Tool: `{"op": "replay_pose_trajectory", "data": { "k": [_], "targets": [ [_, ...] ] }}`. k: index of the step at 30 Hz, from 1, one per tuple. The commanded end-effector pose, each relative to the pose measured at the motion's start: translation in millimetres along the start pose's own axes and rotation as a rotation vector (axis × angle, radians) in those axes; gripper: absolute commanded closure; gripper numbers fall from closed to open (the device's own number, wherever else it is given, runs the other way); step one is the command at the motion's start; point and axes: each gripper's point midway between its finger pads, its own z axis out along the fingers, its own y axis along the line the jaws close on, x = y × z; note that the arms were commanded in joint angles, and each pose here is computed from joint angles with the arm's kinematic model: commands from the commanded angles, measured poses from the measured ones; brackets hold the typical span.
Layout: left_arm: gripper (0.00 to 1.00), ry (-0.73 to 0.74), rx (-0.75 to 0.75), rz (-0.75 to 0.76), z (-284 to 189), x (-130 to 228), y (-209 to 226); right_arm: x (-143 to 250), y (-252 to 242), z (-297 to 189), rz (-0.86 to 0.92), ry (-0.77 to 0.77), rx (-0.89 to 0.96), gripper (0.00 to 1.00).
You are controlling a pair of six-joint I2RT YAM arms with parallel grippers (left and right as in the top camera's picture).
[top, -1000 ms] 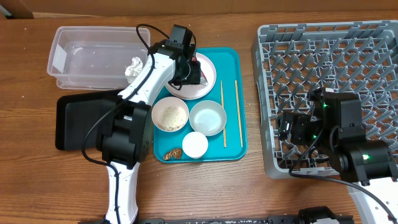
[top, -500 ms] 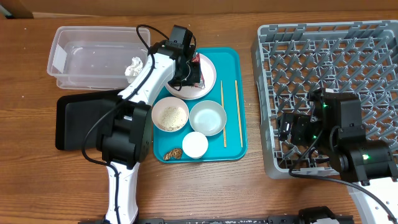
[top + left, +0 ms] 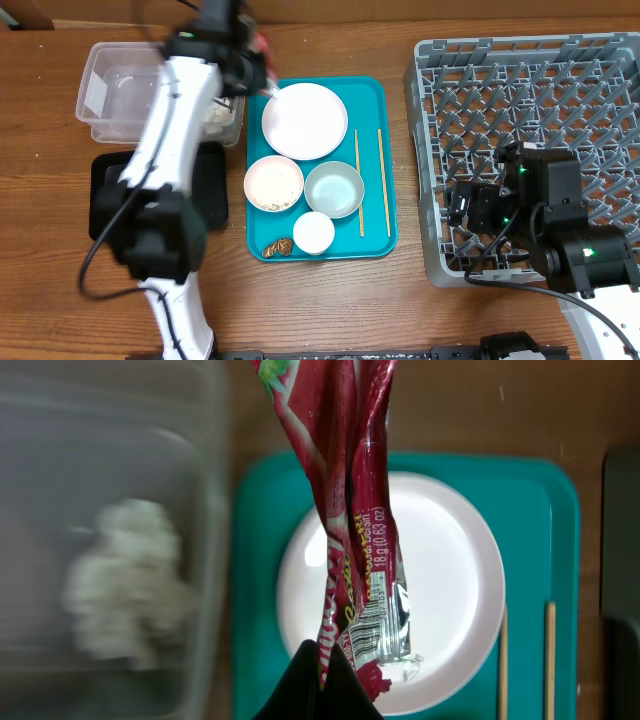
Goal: Sort waste into correct bins and load items into the dishwasher
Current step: 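Carry the red wrapper left and release it into the clear bin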
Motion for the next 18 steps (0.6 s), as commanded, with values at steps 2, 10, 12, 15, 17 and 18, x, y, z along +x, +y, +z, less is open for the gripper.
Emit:
{"op": "replay_pose_trajectory", "data": {
  "k": [2,10,12,15,17,18],
  "targets": [
    [0.96,-0.088,-0.111,-0.051,-38.7,-21.5,53.2,-10.0,5.9,-11.2,-0.008,-0.044,-0.020,0.00],
    [0.96,0.025,-0.167,-0.138,-9.1,8.0,103.7,-9.9,6.0,-11.2,-0.008,-0.043,-0.020,0.00],
    [0.95,0.035,-0.177,-0.139,-4.8,12.0,106.5,-9.8,5.9,-11.2,-0.008,-0.042,-0.019,0.00],
    [0.83,0.037,-0.185,-0.139,-4.1,13.1,108.1,-9.8,5.9,-11.2,-0.008,-0.042,-0.019,0.00],
    [0.70,0.037,-0.185,-0.140,-4.5,13.0,108.5,-9.8,5.9,-11.2,-0.008,-0.042,-0.019,0.00],
    [0.64,0.038,-0.185,-0.140,-4.5,13.4,108.3,-9.9,5.9,-11.2,-0.008,-0.043,-0.019,0.00]
  ]
}}
